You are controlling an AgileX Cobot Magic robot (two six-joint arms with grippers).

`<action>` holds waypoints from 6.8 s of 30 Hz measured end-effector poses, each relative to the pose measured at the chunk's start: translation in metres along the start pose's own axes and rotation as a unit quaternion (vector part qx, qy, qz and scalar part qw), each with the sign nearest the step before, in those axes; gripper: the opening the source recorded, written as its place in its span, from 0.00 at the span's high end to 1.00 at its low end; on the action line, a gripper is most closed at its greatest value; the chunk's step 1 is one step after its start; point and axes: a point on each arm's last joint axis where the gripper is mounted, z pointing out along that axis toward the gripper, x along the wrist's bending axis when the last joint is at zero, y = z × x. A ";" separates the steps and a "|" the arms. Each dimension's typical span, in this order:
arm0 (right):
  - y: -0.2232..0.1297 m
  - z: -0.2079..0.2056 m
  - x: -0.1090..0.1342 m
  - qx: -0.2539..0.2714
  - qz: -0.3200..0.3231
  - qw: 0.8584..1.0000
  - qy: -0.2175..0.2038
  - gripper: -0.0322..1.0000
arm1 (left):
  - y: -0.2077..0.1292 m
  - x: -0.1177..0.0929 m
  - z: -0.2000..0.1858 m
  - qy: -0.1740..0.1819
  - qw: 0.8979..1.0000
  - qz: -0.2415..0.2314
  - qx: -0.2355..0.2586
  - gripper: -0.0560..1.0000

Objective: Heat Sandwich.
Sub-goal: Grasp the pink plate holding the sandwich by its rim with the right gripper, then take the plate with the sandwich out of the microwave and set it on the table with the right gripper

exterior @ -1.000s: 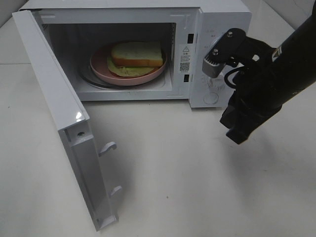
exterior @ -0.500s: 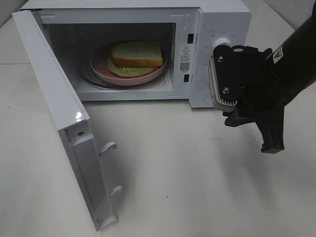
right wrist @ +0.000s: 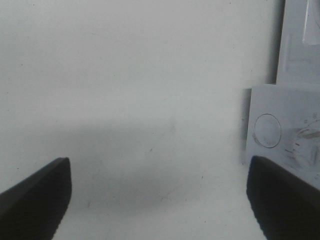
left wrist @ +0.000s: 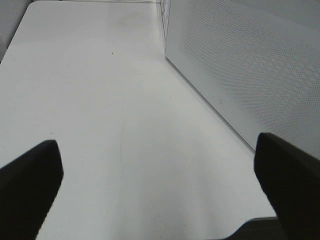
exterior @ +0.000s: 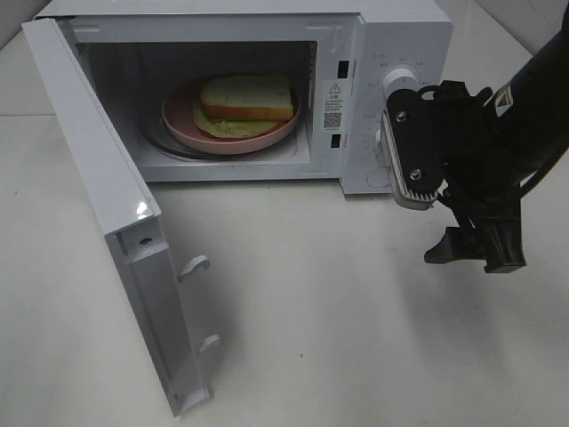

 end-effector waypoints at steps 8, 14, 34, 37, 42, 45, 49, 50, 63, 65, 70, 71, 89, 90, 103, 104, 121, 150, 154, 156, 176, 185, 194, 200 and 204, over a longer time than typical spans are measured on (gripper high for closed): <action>0.002 -0.002 -0.003 0.014 -0.030 0.999 -0.012 0.07 | 0.000 0.000 0.000 0.000 1.000 0.000 0.000 0.01; 0.019 -0.012 -0.017 0.016 -0.064 0.997 -0.046 0.08 | 0.000 0.000 0.000 0.000 1.000 0.000 0.000 0.01; 0.066 0.021 -0.062 0.011 -0.107 0.992 -0.059 0.12 | 0.000 0.000 0.000 0.000 1.000 0.000 0.000 0.01; 0.075 0.027 -0.066 0.005 -0.112 0.992 -0.062 0.13 | 0.000 0.000 0.000 0.000 1.000 0.000 0.000 0.01; 0.085 0.039 -0.076 0.001 -0.104 0.992 -0.065 0.13 | 0.000 0.000 0.000 0.000 1.000 0.000 0.000 0.01; 0.093 0.048 -0.083 -0.005 -0.105 0.992 -0.071 0.14 | 0.000 0.000 0.000 0.000 1.000 0.000 0.000 0.01; 0.103 0.055 -0.089 -0.015 -0.108 0.991 -0.082 0.14 | 0.000 0.000 0.000 0.000 1.000 0.000 0.000 0.01; 0.106 0.057 -0.091 -0.018 -0.109 0.990 -0.085 0.14 | 0.000 0.000 0.000 0.000 1.000 0.000 0.000 0.01; 0.121 0.087 -0.109 -0.028 -0.109 0.989 -0.096 0.16 | 0.000 0.000 0.000 0.000 1.000 0.000 0.000 0.01; 0.123 0.090 -0.111 -0.030 -0.107 0.989 -0.097 0.16 | 0.000 0.000 0.000 0.000 1.000 0.000 0.000 0.01; 0.128 0.103 -0.118 -0.033 -0.094 0.990 -0.100 0.17 | 0.000 0.000 0.000 0.000 1.000 0.000 0.000 0.01; 0.130 0.108 -0.121 -0.033 -0.090 0.990 -0.100 0.17 | 0.000 0.000 0.000 0.000 1.000 0.000 0.000 0.01; 0.141 0.153 -0.134 -0.028 -0.069 0.993 -0.089 0.21 | 0.000 0.000 0.000 0.000 1.000 0.000 0.000 0.01; 0.142 0.154 -0.134 -0.027 -0.068 0.993 -0.088 0.21 | 0.000 0.000 0.000 0.000 1.000 0.000 0.000 0.01; 0.141 0.167 -0.132 -0.021 -0.053 0.996 -0.074 0.29 | 0.000 0.000 0.000 0.000 1.000 0.000 0.000 0.01; 0.141 0.167 -0.132 -0.021 -0.047 0.996 -0.074 0.33 | 0.000 0.000 0.000 0.000 1.000 0.000 0.000 0.01; 0.138 0.166 -0.136 -0.017 -0.046 0.996 -0.076 0.93 | 0.000 0.000 0.000 0.000 1.000 0.000 0.000 0.01; 0.128 0.142 -0.114 -0.016 -0.162 0.987 -0.015 0.94 | 0.000 0.000 0.000 0.000 1.000 0.000 0.000 0.01; 0.127 0.135 -0.111 -0.017 -0.175 0.984 -0.015 0.94 | 0.000 0.000 0.000 0.000 1.000 0.000 0.000 0.01; 0.126 0.129 -0.111 -0.018 -0.183 0.983 -0.018 0.94 | 0.000 0.000 0.000 0.000 1.000 0.000 0.000 0.01; 0.110 0.073 -0.079 -0.043 -0.233 0.972 0.001 0.94 | 0.000 0.000 0.000 0.000 1.000 0.000 0.000 0.01; 0.097 0.060 -0.054 -0.046 -0.233 0.971 0.018 0.94 | 0.000 0.000 0.000 0.000 1.000 0.000 0.000 0.01; 0.083 0.044 -0.033 -0.042 -0.229 0.972 0.030 0.94 | 0.000 0.000 0.000 0.000 1.000 0.000 0.000 0.01; 0.073 0.027 -0.021 -0.041 -0.221 0.974 0.021 0.94 | 0.000 0.000 0.000 0.000 1.000 0.000 0.000 0.02; 0.067 0.019 -0.013 -0.039 -0.222 0.974 0.019 0.94 | 0.000 0.000 0.000 0.000 1.000 0.000 0.000 0.02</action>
